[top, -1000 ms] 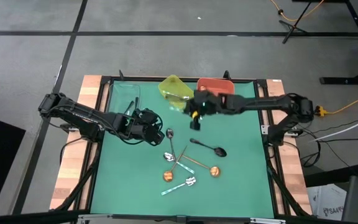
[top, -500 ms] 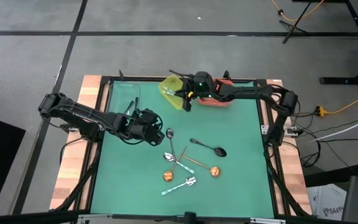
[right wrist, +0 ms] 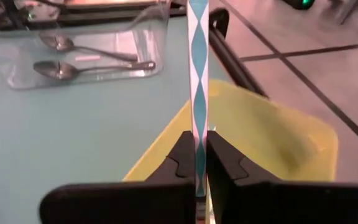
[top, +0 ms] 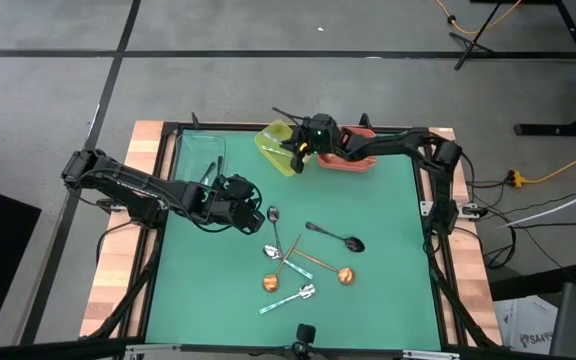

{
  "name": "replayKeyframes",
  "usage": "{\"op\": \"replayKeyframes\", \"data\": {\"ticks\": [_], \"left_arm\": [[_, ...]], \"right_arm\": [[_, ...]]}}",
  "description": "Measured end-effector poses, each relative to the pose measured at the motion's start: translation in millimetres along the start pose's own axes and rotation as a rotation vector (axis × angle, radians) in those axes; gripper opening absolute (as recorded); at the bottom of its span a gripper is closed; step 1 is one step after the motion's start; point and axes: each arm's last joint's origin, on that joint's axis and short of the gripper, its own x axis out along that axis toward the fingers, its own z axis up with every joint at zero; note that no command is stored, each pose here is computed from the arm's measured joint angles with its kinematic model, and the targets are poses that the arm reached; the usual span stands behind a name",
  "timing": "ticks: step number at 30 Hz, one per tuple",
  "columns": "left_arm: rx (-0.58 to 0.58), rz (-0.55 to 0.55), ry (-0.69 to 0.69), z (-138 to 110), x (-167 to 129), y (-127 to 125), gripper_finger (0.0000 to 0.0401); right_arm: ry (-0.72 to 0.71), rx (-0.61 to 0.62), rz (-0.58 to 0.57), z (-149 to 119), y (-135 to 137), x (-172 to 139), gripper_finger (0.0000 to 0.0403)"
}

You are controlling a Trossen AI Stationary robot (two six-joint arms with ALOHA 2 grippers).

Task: Sort silverware by color (type)
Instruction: Put the blue spoon into the green bin

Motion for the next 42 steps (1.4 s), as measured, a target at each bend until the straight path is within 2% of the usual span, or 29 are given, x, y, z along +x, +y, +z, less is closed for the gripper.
{"op": "replayKeyframes", "data": {"ticks": [9,13,20,42], "left_arm": [[0.0,0.0,0.0,0,0,0,0.0101],[0.0,0.0,0.0,0,0,0,0.0101],[-0.001,0.0,-0.001,0,0,0,0.0101],[-0.001,0.0,-0.001,0,0,0,0.0101]], "right_arm": [[0.065,0.018,0.009,-18,1,10,0.0005],[0.094,0.02,-0.045,-23,-1,12,0.0005],[0.115,0.02,-0.095,-24,-2,12,0.0005],[0.115,0.02,-0.096,-24,-2,12,0.0005]]}}
